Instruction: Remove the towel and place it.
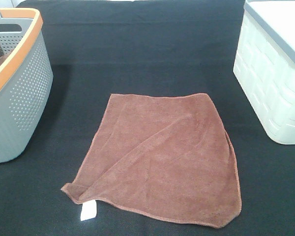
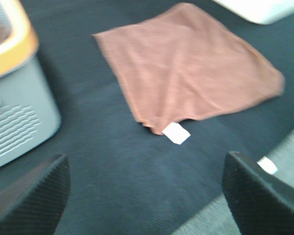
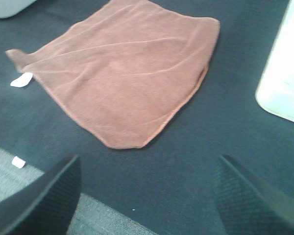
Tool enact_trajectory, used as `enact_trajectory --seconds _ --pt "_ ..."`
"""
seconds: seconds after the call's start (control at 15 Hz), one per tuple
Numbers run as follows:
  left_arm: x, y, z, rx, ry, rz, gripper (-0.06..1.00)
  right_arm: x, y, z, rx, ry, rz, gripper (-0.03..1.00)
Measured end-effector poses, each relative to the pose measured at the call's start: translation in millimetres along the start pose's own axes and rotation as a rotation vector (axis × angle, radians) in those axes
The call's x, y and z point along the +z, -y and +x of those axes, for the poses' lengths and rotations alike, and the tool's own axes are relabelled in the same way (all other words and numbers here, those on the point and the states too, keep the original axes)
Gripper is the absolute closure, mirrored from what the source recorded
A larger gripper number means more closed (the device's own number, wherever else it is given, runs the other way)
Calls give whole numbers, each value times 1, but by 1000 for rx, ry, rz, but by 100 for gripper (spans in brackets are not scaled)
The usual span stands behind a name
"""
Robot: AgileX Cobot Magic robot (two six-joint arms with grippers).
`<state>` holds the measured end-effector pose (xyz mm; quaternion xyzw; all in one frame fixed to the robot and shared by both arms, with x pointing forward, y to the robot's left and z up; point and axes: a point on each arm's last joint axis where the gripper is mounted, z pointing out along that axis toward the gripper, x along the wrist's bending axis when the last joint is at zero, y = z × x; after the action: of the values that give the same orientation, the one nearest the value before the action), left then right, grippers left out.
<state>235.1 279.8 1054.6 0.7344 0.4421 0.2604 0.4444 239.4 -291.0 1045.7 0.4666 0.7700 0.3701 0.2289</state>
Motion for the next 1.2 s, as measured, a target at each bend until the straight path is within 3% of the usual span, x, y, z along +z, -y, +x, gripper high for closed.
enact_trajectory --seconds 0.07,0.13,0.4,0.6,1.2 --pt "1 -1 0 -23 -44 -1 14 0 0 0 25 30 0 26" --pt "1 -1 0 -23 -44 -1 14 0 0 0 25 30 0 26" --pt "-2 1 -2 -83 -198 -53 14 1 -1 -1 160 201 1 26" --pt "-2 1 -2 -88 -208 -55 14 -5 4 2 196 270 -59 26" --pt "-2 1 -2 -88 -208 -55 14 -9 7 6 190 267 -101 26"
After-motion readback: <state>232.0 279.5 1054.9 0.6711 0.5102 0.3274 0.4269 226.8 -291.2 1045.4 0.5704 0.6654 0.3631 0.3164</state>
